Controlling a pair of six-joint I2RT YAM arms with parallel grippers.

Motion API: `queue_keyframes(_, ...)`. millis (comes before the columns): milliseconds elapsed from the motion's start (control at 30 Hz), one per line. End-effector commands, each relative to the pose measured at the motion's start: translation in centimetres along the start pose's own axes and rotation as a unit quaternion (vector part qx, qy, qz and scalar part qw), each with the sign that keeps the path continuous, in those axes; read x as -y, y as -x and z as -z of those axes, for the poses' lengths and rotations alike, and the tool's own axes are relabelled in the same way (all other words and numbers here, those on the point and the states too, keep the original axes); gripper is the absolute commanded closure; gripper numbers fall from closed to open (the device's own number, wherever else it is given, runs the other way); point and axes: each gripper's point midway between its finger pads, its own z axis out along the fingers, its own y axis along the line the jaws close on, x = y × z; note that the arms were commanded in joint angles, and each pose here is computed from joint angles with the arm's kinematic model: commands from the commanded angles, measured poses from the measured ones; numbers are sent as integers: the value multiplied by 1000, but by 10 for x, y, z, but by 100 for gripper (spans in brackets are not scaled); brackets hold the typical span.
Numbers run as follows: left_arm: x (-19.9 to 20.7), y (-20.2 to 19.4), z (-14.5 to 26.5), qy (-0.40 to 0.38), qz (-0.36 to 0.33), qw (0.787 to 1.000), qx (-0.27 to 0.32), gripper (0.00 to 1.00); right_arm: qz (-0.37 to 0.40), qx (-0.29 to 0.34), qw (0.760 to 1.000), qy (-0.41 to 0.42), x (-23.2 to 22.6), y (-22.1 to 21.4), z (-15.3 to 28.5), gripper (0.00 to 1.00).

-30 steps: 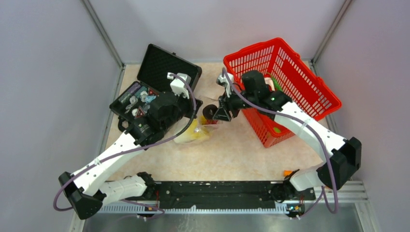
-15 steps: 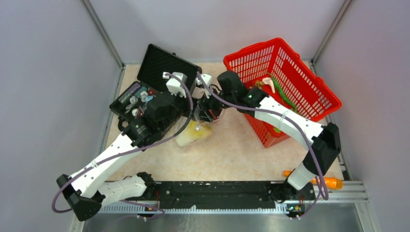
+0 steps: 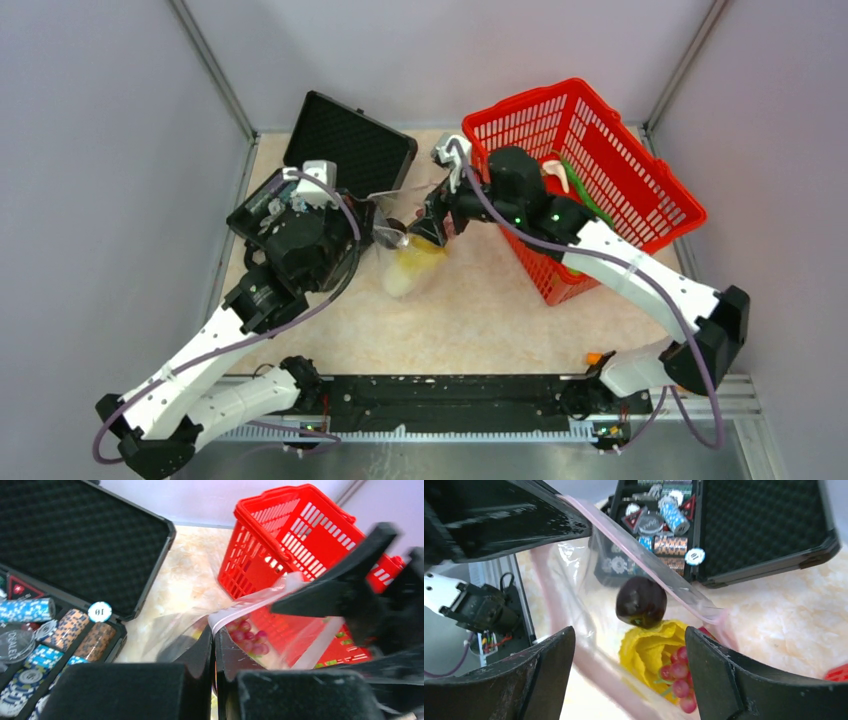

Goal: Place the food in the zip-top bag and seal the zipper

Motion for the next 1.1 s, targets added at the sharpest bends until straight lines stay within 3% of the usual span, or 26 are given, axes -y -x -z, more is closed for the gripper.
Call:
queue_keyframes(0, -34, 49, 23, 73, 41, 989, 119, 100, 11, 114, 990, -85, 15, 55, 50, 21)
queue_keyframes(100, -31, 49, 25, 59, 24, 992, 110, 100, 7, 168, 974, -151, 29, 67, 86, 21)
queue_keyframes(200, 3, 33, 12, -24, -29, 997, 60, 100, -20, 218, 950, -223, 54, 79, 124, 19)
queue_keyframes(300, 19, 13, -3, -48, -59, 997, -11, 100, -65, 203, 924, -318, 102, 67, 157, 19)
queue_keyframes(567, 33, -2, -14, -75, -56, 995, -40, 100, -98, 99, 900, -413, 156, 25, 184, 19)
queue_keyframes(867, 31, -20, -14, -80, -51, 994, -60, 100, -220, -124, 836, -487, 216, -91, 235, 18)
queue_keyframes(933, 33, -20, -16, -82, -51, 994, -59, 100, -248, -177, 828, -471, 219, -120, 236, 17)
queue_keyframes(1067, 35, -19, -17, -87, -55, 993, -57, 100, -272, -261, 835, -401, 208, -162, 217, 14)
